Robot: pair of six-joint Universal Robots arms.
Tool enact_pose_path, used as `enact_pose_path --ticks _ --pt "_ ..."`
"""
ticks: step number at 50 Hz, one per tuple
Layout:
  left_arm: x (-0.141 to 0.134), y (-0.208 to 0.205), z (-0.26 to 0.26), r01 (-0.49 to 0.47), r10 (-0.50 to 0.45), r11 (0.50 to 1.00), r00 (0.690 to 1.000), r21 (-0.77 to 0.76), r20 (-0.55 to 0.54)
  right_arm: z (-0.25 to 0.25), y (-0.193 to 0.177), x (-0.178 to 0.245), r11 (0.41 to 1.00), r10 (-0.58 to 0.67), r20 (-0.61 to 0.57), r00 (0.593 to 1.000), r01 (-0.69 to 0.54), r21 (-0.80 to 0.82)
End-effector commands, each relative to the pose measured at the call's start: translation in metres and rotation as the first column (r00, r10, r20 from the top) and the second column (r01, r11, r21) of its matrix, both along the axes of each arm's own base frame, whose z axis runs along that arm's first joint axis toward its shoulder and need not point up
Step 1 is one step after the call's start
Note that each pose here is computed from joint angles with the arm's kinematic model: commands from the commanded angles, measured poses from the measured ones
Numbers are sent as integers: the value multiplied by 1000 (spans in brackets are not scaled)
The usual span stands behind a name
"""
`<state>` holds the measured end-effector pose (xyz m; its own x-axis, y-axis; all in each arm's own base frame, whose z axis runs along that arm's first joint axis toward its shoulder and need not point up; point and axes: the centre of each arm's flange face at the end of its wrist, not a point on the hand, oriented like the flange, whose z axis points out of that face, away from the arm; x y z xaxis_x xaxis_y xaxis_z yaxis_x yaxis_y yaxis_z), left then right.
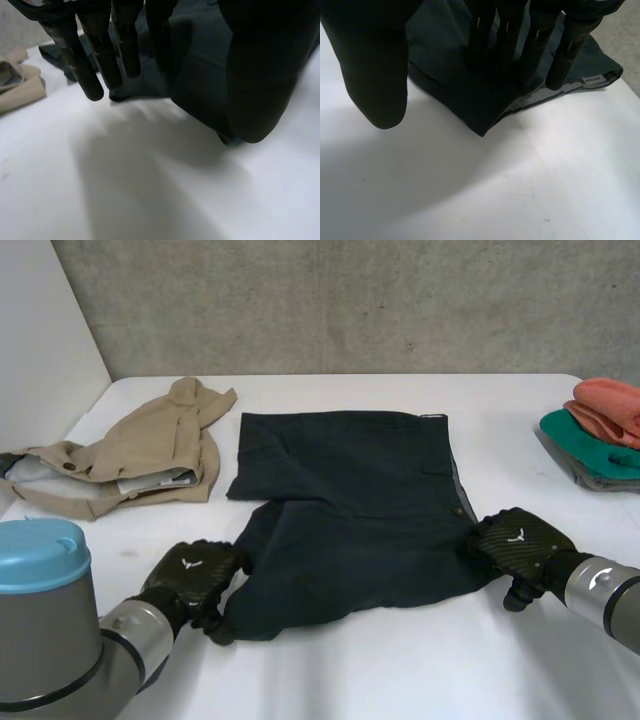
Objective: Fold the laundry.
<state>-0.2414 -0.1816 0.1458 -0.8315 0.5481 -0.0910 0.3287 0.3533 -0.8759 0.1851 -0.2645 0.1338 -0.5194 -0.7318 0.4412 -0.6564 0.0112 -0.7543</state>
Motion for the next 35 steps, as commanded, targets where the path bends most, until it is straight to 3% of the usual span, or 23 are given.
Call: enact_pose_path --ticks 1,16,23,28,35 --pt "-13 -10 -4 21 -22 998 999 -58 -24 -7 -10 3 997 8 5 1000 -7 -74" --pt "-34 -20 -10 66 -68 994 997 -83 -26 -9 -15 29 982 65 50 997 -55 -181" --pt "-32 -30 6 -3 -1 989 1000 -145 -26 -6 -25 32 970 36 38 999 -25 -243" --pt "-27 -30 43 -52 40 971 998 -235 -57 -2 -24 29 971 -18 16 1000 21 -240" --pt "-12 -4 81 -40 31 969 999 -243 -43 40 2 22 985 -32 -1 999 32 -170"
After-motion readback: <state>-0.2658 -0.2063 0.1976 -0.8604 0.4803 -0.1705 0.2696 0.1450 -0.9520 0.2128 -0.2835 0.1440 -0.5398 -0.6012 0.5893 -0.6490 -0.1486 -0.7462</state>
